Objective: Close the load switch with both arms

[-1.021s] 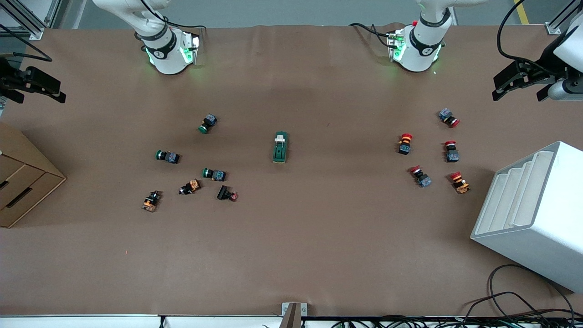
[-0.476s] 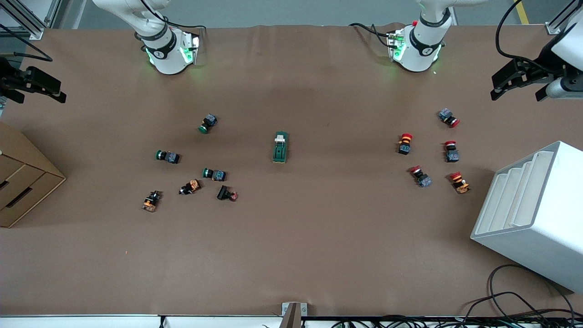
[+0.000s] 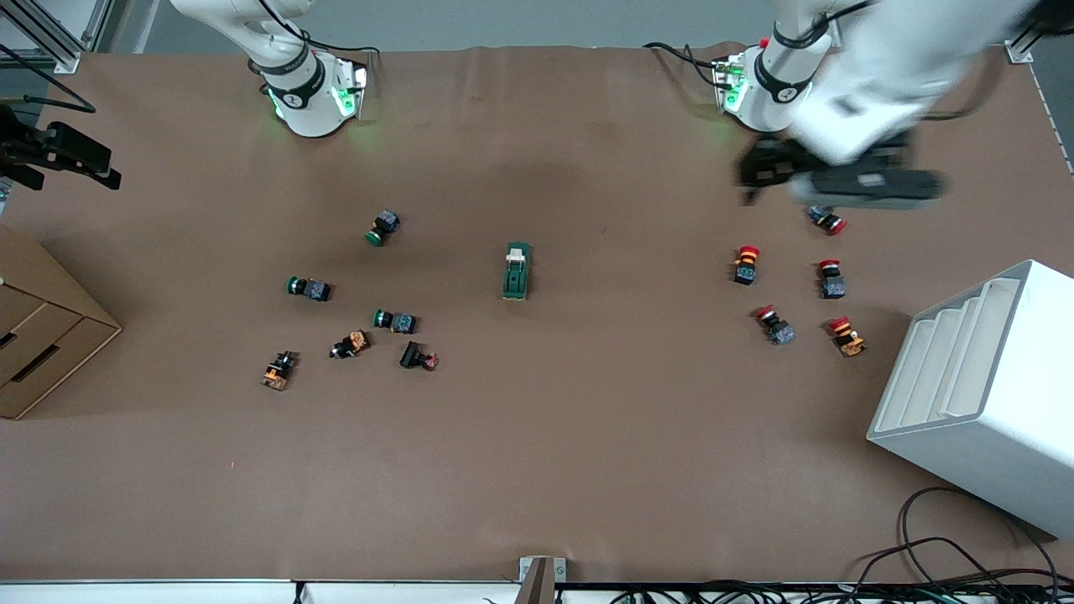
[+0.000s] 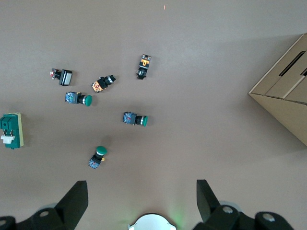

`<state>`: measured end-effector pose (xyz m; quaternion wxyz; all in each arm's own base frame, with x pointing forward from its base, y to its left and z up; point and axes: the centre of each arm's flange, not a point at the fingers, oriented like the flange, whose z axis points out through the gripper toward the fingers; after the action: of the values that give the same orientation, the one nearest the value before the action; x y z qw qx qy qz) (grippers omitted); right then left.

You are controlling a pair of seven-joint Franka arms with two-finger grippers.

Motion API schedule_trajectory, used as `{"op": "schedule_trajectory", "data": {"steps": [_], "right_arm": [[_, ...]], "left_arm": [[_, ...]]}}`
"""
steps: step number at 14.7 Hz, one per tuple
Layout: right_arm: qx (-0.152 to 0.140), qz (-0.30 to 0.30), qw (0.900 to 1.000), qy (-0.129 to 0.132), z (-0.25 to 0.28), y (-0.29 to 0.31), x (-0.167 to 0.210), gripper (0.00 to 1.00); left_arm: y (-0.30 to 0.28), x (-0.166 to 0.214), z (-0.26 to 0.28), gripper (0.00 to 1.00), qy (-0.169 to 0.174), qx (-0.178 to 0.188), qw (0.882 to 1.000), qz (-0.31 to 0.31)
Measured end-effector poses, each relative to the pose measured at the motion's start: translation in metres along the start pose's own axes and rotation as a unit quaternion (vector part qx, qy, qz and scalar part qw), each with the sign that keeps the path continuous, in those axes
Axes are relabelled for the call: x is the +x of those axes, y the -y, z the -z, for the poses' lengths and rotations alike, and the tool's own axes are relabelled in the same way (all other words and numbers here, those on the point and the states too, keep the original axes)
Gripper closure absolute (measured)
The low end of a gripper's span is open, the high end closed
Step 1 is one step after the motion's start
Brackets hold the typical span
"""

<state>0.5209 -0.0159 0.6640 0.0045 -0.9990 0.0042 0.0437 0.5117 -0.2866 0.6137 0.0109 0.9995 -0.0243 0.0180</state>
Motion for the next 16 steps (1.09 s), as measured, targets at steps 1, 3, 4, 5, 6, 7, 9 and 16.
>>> {"op": "schedule_trajectory", "data": {"steps": [1,3,4,5,6,7,9,16], "right_arm": [[0.0,-0.002,1.0,-0.001,0.0,0.0,0.0,0.0],[0.0,-0.005,1.0,-0.005,0.003,-0.001,0.0,0.0],[0.0,-0.005,1.0,-0.008,0.005,-0.001,0.0,0.0],[0.0,-0.005,1.0,-0.009,0.006,-0.001,0.0,0.0],[0.0,-0.005,1.0,-0.009,0.006,-0.001,0.0,0.0],[0.0,-0.006,1.0,-0.008,0.005,-0.001,0.001,0.0],[-0.001,-0.006,1.0,-0.008,-0.001,-0.002,0.008,0.0],[-0.005,-0.01,1.0,-0.011,-0.069,-0.009,0.077,0.0]], "left_arm": [[-0.037,-0.006,-0.019,0.0,-0.005,0.007,1.0,0.005],[-0.107,-0.029,-0.058,0.0,-0.014,0.012,1.0,0.023],[-0.139,-0.045,-0.077,0.0,-0.017,0.012,0.999,0.041],[-0.166,-0.061,-0.096,0.0,-0.025,0.018,0.998,0.057],[-0.192,-0.078,-0.115,0.0,-0.037,0.029,0.996,0.07],[-0.214,-0.094,-0.134,0.0,-0.049,0.041,0.995,0.081],[-0.249,-0.12,-0.169,0.0,-0.067,0.052,0.991,0.099],[-0.318,-0.181,-0.283,0.0,-0.142,0.051,0.982,0.113]]}}
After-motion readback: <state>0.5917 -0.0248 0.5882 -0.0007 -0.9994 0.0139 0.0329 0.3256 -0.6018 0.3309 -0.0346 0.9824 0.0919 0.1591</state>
